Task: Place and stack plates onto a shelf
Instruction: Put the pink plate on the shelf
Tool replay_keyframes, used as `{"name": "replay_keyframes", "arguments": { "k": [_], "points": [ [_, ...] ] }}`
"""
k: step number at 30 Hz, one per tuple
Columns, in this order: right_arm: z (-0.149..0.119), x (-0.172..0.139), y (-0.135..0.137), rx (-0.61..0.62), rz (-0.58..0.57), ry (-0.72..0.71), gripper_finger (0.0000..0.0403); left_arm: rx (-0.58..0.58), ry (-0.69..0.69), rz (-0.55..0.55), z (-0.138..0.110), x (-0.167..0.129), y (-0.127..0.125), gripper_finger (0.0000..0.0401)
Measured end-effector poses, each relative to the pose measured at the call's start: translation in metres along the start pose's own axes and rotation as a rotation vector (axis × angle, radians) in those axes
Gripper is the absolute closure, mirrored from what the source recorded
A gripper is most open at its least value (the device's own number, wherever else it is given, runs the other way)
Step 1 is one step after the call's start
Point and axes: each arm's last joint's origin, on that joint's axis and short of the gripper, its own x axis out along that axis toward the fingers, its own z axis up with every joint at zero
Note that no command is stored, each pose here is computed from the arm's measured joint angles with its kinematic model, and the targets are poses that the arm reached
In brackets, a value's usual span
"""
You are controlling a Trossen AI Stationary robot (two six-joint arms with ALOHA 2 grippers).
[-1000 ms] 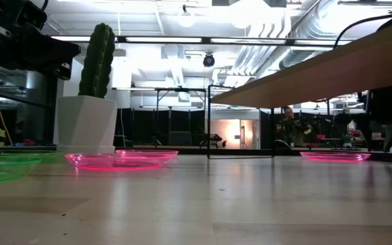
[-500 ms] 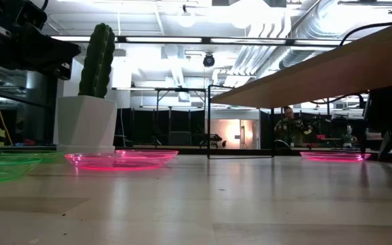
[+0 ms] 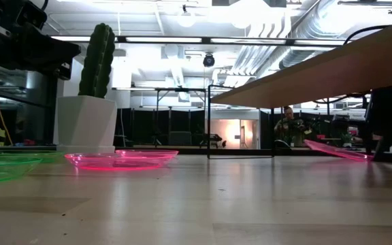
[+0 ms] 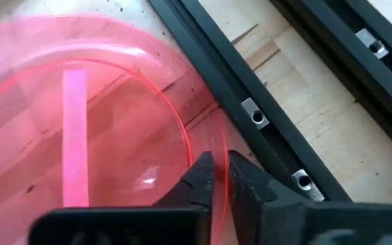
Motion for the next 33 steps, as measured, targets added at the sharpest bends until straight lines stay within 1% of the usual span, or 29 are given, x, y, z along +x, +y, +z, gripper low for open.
{"name": "replay_keyframes", "arguments": {
  "k": [4,6,21,33],
  "points": [
    [0.001,0.0,0.001,0.008,0.007,-0.013,0.0392,0.0,0.0,0.0,0.0,0.0,0.0,0.0401],
    [0.001,0.0,0.002,0.009,0.013,-0.019,0.0398,0.0,0.0,0.0,0.0,0.0,0.0,0.0401],
    [0.005,-0.003,0.013,0.01,0.156,-0.043,0.0403,0.0,0.0,0.0,0.0,0.0,0.0,0.0401],
    [0.015,-0.027,0.012,0.091,0.352,-0.102,0.0403,0.0,0.0,0.0,0.0,0.0,0.0,0.0401]
  ]
}}
